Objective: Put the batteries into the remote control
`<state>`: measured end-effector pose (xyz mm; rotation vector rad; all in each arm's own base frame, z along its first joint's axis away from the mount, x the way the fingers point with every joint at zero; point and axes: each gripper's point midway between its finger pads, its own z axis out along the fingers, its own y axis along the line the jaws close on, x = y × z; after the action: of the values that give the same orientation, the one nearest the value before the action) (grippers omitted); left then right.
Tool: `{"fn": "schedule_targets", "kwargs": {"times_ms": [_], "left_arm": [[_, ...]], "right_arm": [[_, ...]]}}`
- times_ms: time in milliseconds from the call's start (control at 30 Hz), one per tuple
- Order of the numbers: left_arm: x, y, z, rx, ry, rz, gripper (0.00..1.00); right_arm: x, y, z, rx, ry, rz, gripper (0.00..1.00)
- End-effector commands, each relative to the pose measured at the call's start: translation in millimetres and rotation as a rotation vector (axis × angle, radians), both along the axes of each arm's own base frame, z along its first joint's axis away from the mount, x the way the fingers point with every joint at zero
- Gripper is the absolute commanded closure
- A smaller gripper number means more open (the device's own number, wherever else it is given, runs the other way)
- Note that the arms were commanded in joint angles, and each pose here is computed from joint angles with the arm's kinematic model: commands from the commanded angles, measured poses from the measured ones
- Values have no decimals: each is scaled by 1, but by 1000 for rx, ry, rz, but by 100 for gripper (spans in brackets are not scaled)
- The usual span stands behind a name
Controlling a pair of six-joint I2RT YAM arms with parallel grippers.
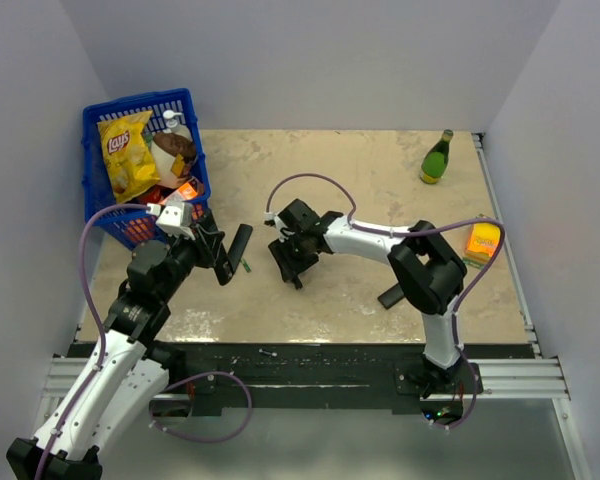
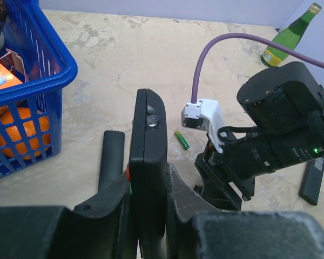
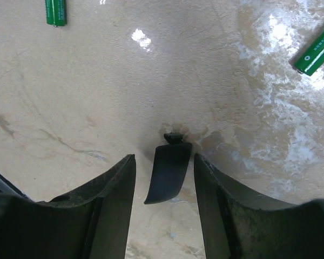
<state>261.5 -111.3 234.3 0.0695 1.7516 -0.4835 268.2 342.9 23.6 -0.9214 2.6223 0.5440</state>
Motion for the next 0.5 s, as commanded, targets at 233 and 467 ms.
{"fn": "schedule_targets", "kwargs": {"times_ms": [233,467], "left_arm": [[2,-3,12,-22,-44,-16,100],[2,-3,11,-23,-42,-14,100]], "right_arm": [[-3,6,0,-71,-61,8,58],[0,3,13,-198,-188,-9,67]]}}
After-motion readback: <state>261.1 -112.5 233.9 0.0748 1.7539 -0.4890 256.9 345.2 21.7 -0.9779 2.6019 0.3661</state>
